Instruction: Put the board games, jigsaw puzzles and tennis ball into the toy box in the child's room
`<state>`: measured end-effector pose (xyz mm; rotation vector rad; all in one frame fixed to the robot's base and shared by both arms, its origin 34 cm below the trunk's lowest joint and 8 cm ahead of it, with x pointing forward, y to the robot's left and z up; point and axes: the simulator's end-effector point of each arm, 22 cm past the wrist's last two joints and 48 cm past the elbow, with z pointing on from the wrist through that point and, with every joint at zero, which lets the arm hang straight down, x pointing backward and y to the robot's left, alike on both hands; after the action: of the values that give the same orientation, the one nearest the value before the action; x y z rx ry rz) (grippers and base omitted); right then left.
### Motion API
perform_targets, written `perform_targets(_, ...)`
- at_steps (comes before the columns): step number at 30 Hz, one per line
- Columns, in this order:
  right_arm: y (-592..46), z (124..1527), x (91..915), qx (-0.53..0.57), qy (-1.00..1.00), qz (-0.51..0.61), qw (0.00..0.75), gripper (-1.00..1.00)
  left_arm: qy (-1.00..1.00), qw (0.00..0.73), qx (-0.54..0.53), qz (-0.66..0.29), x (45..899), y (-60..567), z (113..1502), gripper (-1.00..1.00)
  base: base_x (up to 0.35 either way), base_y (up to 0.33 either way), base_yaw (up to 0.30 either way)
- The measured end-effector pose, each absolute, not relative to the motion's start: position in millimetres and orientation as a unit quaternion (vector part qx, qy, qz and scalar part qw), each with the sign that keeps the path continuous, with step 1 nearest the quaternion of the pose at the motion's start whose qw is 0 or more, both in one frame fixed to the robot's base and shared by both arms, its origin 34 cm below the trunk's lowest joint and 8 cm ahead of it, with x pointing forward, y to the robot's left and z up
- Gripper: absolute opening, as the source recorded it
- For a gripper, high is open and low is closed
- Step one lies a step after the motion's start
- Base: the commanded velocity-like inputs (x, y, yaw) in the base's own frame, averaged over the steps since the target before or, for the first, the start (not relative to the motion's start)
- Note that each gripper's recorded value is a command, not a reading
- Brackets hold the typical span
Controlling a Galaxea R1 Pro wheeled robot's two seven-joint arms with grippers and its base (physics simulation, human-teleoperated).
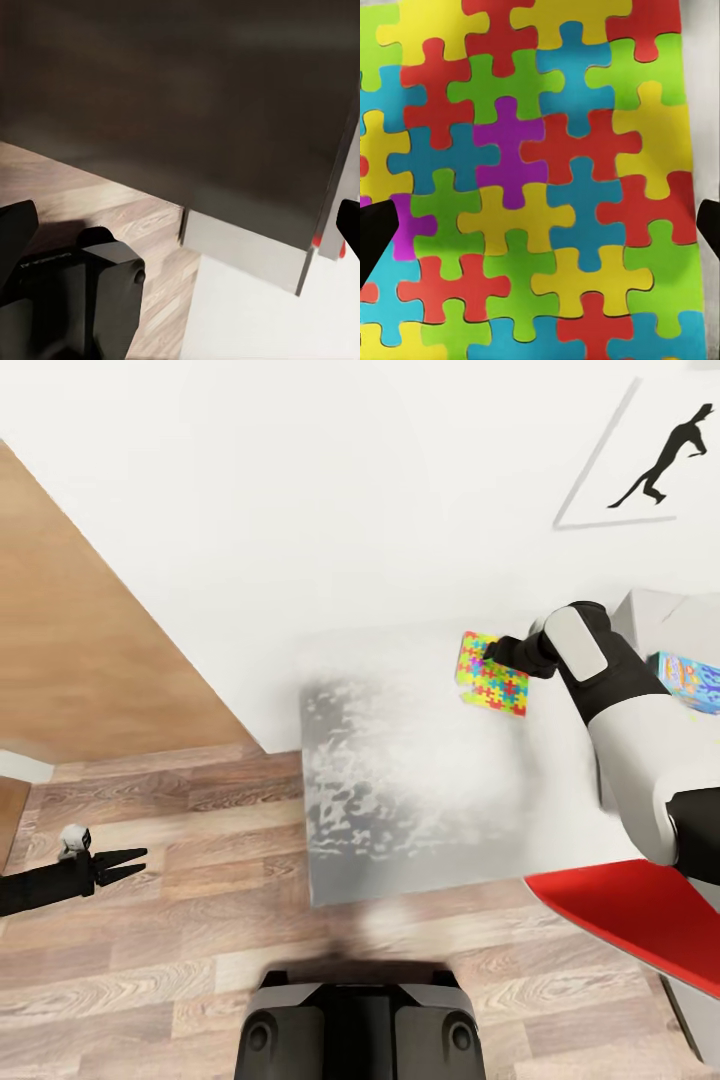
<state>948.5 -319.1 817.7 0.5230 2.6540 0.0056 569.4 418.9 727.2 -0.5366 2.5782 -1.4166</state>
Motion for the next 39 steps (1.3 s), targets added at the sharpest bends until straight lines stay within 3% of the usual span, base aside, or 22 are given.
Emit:
perform_targets(22, -322.0, 819.2, 945.9, 0.185, 0.959, -0.007, 0.214, 1.0, 0.859, 0.078, -0.178, -0.473, 570.7, 418.9, 730.0, 1.0, -0.035, 0.067, 0.0)
perform_targets(39, -320.3, 819.3, 946.1, 0.183, 0.959, -0.007, 0.214, 1.0, 0.859, 0.078, -0.178, -0.473, 570.6, 418.9, 730.1, 1.0, -0.001, 0.267, 0.0)
